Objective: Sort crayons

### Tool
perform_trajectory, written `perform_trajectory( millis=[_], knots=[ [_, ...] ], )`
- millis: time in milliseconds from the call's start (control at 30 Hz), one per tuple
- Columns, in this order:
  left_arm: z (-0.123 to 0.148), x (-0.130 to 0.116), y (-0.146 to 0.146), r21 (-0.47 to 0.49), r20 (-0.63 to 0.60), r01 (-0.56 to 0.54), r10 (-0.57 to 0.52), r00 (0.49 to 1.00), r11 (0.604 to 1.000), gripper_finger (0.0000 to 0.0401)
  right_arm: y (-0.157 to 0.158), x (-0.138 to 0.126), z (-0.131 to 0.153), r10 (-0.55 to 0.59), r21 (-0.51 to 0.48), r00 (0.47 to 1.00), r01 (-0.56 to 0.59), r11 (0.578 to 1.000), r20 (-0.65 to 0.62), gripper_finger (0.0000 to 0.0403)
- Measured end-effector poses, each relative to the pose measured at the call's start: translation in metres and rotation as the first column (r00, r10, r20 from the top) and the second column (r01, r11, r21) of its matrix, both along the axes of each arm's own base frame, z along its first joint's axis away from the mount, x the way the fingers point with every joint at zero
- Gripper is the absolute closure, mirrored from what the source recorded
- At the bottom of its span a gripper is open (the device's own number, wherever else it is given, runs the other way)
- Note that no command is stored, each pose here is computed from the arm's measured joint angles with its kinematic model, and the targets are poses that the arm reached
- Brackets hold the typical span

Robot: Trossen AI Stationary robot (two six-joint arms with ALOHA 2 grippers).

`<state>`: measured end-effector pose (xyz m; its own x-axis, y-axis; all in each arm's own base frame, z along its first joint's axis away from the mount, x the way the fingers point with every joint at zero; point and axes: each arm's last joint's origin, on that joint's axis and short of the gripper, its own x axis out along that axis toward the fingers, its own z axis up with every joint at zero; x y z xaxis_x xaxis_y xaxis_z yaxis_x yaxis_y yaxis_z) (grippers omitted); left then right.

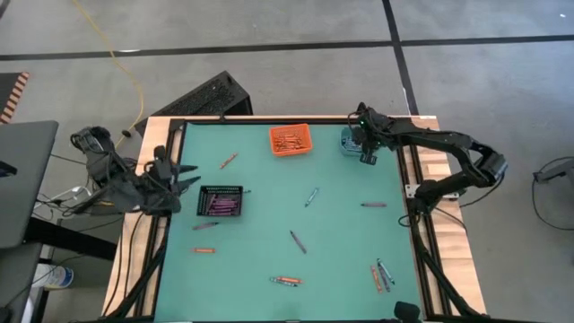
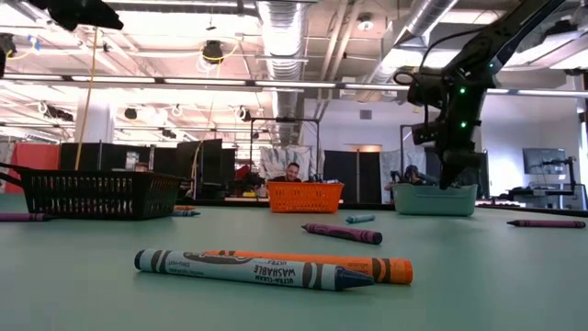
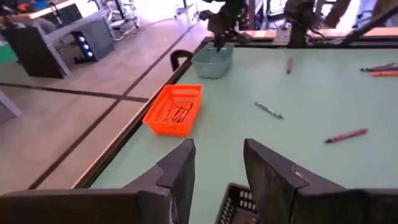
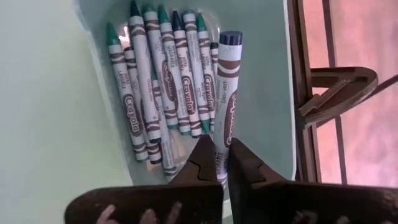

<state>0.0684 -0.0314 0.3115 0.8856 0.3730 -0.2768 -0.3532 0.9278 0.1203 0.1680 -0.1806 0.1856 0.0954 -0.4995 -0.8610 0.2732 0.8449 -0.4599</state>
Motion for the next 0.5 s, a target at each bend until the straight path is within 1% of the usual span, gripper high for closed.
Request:
perform_trajectory(
  millis=[100, 200, 400, 500],
  knots=[
    [-0.007, -0.006, 0.007, -0.013, 0.021, -0.026, 0.027, 0.999, 1.0, 0.0276, 0.0, 0.0, -0.001, 0.0, 0.002, 1.0, 0.0, 1.0, -0.005, 0.0377],
    [-0.015, -0.009, 0.011, -0.023, 0.028, -0.036, 0.036, 0.999, 0.999, 0.0276, 0.0, 0.0, -0.001, -0.001, 0.002, 1.0, 0.001, 1.0, -0.008, 0.0352],
    [-0.017, -0.01, 0.011, -0.03, 0.006, -0.006, 0.006, 1.0, 1.0, 0.0276, 0.0, -0.001, -0.001, -0.01, -0.008, 1.0, 0.01, 1.0, -0.024, 0.0314],
    [-0.018, -0.01, 0.011, -0.041, -0.006, 0.018, -0.018, 1.0, 0.999, 0.0276, 0.003, 0.0, 0.005, -0.018, -0.026, 0.998, 0.017, 1.0, -0.057, 0.0301]
  ],
)
